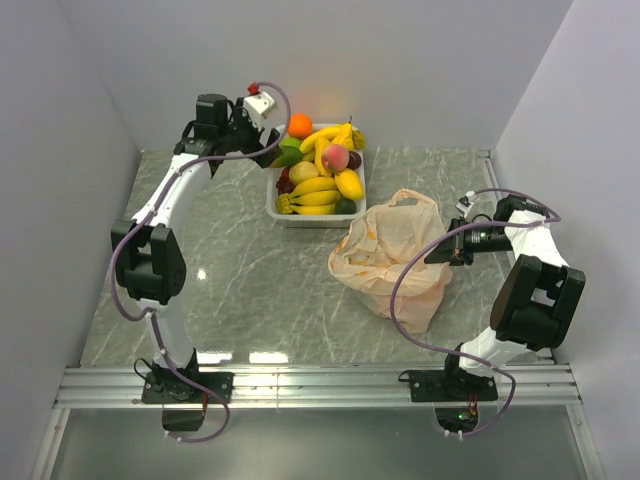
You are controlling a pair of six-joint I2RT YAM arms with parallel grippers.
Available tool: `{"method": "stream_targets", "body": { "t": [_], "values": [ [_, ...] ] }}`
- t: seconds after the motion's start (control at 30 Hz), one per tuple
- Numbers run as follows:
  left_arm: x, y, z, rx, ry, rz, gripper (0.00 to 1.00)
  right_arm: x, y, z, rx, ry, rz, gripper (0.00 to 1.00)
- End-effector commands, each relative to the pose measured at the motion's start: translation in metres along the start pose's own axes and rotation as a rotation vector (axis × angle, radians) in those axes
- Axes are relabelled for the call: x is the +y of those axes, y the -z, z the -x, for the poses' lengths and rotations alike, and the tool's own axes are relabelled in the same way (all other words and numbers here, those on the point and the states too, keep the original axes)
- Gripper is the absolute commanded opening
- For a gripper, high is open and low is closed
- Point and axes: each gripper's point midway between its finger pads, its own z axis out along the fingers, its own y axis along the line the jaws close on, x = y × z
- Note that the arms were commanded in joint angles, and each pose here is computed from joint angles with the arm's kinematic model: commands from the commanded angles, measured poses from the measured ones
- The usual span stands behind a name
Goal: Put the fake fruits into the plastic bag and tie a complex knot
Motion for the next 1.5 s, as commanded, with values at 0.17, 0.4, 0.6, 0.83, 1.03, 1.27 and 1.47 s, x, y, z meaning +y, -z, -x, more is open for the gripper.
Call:
{"method": "stream_targets", "body": {
  "t": [0.17,0.4,0.6,0.83,1.03,1.27,1.47],
  "values": [
    [0.003,-0.017,-0.021,0.031,-0.460,-0.116,0.98,0.004,0.003,0.007,-0.015,0.036,-0.008,0.00],
    [0.006,-0.036,-0.045,0.069,-0.539,-0.125,0.99,0.003,0.003,0.007,-0.010,0.030,-0.012,0.00],
    [0.019,-0.057,-0.063,0.093,-0.597,-0.053,0.99,0.002,0.002,0.007,-0.009,0.026,-0.010,0.00],
    [0.029,-0.078,-0.070,0.098,-0.608,-0.026,0.95,0.002,0.003,0.008,-0.007,0.015,-0.011,0.00],
    [0.036,-0.080,-0.059,0.074,-0.619,0.013,0.63,0.002,0.003,0.008,-0.004,0.019,-0.010,0.00],
    [0.026,-0.038,0.030,-0.098,-0.582,0.061,0.49,0.003,0.004,0.009,-0.006,0.027,-0.012,0.00],
    [-0.063,0.012,0.107,-0.234,-0.497,-0.187,0.51,0.004,0.005,0.010,-0.012,0.037,-0.012,0.00]
  ]
}}
